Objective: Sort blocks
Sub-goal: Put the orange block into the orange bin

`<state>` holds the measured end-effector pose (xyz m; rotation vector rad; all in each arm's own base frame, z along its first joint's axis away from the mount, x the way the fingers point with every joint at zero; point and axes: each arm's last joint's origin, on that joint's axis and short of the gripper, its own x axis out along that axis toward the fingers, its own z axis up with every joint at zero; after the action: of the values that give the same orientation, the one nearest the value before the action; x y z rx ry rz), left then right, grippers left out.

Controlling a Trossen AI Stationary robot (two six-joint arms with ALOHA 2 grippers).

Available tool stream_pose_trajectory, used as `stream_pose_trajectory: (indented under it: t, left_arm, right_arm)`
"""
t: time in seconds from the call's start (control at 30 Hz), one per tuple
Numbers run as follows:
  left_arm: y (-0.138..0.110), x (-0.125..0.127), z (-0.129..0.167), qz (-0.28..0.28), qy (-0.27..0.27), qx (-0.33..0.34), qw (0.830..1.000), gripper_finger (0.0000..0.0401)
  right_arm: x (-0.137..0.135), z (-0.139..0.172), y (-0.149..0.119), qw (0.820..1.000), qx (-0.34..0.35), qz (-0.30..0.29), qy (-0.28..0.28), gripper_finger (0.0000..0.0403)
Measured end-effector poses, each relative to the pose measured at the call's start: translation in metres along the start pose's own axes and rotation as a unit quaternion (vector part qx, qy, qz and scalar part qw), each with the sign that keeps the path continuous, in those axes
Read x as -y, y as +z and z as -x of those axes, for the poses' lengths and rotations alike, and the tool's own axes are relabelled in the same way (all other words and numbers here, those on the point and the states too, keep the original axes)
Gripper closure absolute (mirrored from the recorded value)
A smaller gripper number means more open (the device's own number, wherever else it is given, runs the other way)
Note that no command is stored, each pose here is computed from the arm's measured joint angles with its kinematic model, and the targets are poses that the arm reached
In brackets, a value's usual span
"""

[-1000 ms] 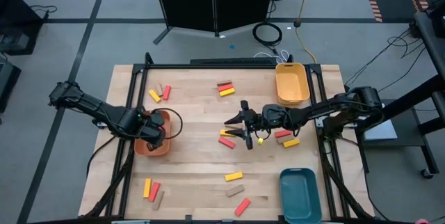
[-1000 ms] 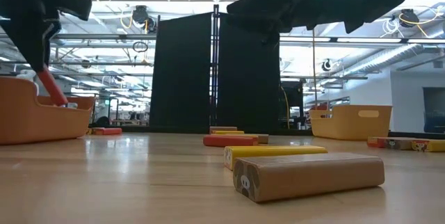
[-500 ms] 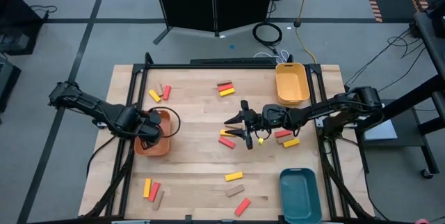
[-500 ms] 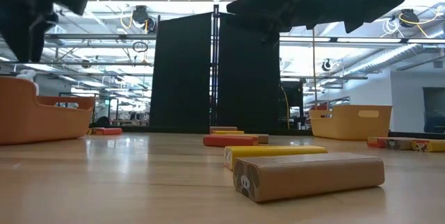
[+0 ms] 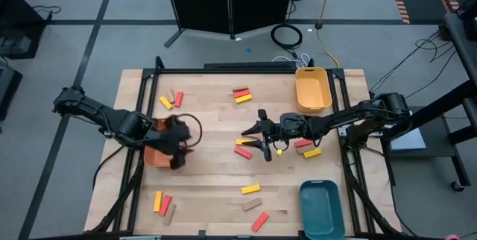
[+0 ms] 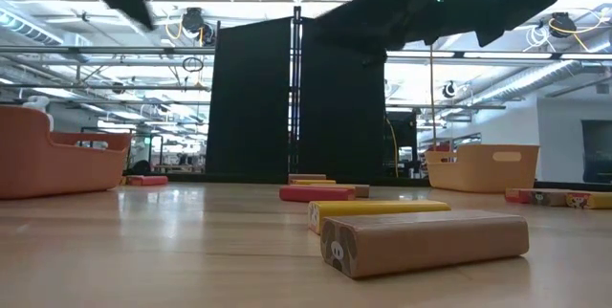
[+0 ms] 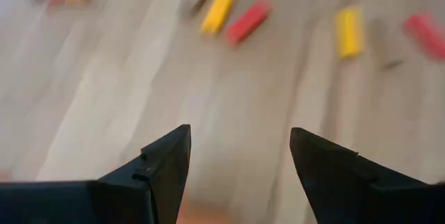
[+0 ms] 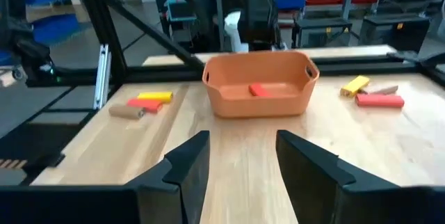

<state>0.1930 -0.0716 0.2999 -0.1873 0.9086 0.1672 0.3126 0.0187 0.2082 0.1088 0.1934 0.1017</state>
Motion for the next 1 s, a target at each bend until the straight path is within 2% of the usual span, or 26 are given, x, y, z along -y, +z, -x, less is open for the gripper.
stream_pose_trajectory:
  t: [0.07,0.3,0.4,0.57,0.7,0.83,1.0]
  left_arm:
    - [0.003,0.007,-0.008,-0.036,-0.005,0.029,0.999,0.0157]
    - [0.014,0.025,-0.050,-0.152,0.031,0.090,0.984,0.0157]
    - [0.021,0.031,-0.077,-0.190,0.024,0.129,0.973,0.0157]
    - [0.041,0.034,-0.123,-0.240,-0.025,0.178,0.954,0.0157]
    - [0.053,0.023,-0.157,-0.249,-0.070,0.200,0.945,0.0157]
    - [0.057,0.003,-0.183,-0.238,-0.100,0.188,0.948,0.0157]
    - [0.055,-0.019,-0.212,-0.218,-0.090,0.163,0.958,0.0157]
  right_arm:
    - [-0.001,0.002,-0.001,1.000,-0.018,-0.001,0.000,0.0243]
    - [-0.012,0.030,0.009,0.996,-0.085,-0.020,0.002,0.0243]
    - [-0.020,0.043,0.014,0.994,-0.106,-0.037,0.009,0.0243]
    - [-0.037,0.054,0.013,0.989,-0.133,-0.058,0.029,0.0243]
    - [-0.051,0.055,0.011,0.988,-0.138,-0.057,0.049,0.0243]
    - [-0.059,0.055,0.007,0.988,-0.144,-0.051,0.034,0.0243]
    - [-0.062,0.056,0.006,0.989,-0.144,-0.040,0.016,0.0243]
